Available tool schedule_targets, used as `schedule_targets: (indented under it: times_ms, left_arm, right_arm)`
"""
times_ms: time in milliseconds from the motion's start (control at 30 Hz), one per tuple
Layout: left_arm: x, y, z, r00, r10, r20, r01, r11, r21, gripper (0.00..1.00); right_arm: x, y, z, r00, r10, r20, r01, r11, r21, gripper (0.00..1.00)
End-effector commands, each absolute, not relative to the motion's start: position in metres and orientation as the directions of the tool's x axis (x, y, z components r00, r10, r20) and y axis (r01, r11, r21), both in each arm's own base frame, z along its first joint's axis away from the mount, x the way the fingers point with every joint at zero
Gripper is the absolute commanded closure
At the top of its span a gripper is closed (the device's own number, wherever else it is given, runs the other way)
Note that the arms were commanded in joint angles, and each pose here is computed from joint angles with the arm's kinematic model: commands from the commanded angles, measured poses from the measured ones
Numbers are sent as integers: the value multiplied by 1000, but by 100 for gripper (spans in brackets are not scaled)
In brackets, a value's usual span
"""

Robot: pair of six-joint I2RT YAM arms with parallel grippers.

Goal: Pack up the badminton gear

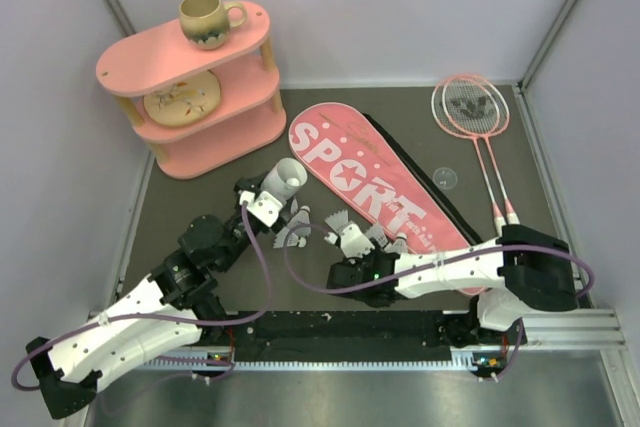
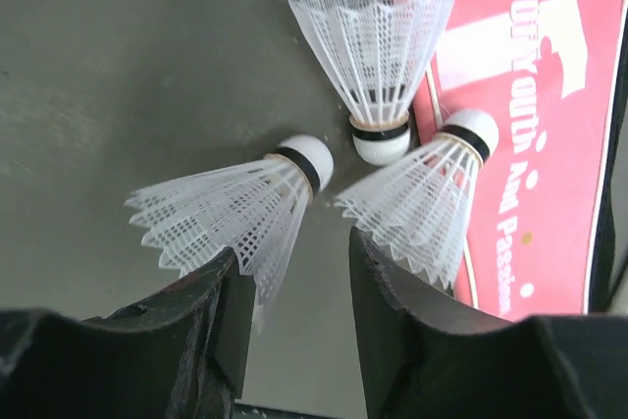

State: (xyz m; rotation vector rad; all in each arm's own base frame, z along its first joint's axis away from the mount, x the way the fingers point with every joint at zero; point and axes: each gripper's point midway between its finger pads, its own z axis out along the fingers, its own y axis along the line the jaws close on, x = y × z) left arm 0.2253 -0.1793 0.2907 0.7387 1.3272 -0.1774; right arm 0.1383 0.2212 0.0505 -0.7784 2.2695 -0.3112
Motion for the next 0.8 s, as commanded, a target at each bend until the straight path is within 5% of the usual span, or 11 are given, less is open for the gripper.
schedule_targets:
  times_ms: [0,133,233,500,667,767]
  left_arm:
    - [224,-180,308,303,223,-926,511,783,355,72]
    - [226,-183,305,298,232,-926,514,778,360,72]
    - [226,-182,306,298,231,-926,514,779,360,72]
    - [225,-190,300,301,245,-922,541,752,376,72]
    - [219,-198,298,320,232,-919,580,719,384,73]
    - [218,-204,294,316,240,-918,604,695,390,73]
  right_arm:
    - [148,253,62,-474,-523,-708,-397,845,-359,60]
    - [155,250,65,-455,-497,-739,-350,863,-365,76]
    - [159,245,73,-442,-458,-771,-317,884,-344,99]
    - [165,235,142,-484,-176,-857,-300,954,-26,100]
    - [159,242,201,-659,43,-751,-437,791,428,100]
    - [152,247,252,-666,91,-740,-516,660,546,100]
